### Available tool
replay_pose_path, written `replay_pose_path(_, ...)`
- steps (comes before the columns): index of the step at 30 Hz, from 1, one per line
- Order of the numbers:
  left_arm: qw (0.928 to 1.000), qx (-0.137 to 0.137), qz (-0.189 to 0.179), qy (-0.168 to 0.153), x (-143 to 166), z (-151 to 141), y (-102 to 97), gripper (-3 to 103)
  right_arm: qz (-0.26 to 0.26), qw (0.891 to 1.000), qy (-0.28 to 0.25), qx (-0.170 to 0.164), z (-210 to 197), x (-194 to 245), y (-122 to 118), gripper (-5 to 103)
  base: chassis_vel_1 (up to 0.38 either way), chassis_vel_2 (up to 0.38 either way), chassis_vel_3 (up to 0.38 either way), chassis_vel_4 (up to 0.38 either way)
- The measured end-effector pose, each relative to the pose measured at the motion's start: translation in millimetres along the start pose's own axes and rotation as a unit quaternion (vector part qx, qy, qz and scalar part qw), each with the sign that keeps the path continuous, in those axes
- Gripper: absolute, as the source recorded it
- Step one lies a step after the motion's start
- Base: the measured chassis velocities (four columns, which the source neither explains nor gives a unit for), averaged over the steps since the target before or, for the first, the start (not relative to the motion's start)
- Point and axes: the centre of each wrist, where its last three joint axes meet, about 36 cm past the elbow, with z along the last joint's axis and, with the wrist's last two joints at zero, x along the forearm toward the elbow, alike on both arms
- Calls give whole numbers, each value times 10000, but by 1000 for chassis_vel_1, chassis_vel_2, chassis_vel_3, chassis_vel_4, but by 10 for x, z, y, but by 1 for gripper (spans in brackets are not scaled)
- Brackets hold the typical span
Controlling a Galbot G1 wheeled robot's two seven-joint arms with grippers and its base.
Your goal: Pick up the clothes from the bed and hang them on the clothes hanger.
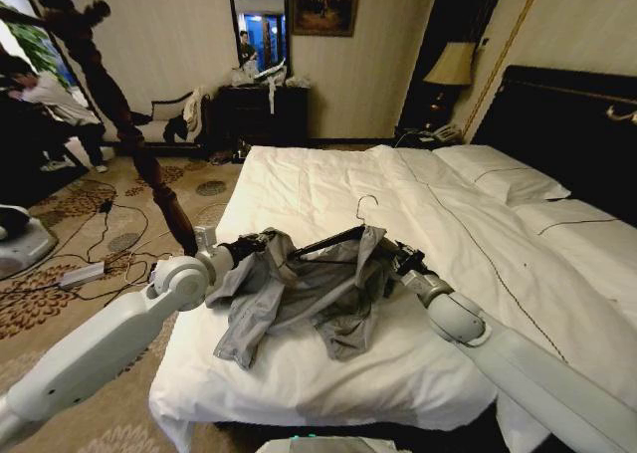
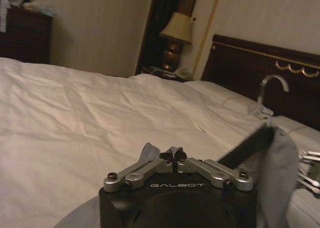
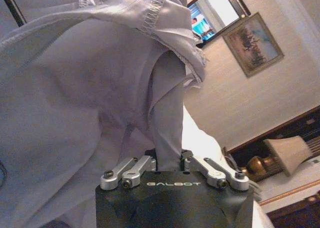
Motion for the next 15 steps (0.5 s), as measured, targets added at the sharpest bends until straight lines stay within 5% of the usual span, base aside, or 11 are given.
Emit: replay_pose_path(15,9987,-413,292,37,-354,-178,-250,0,-115,9992,-225,-315,-536,-393,64,18,0,0,0,0)
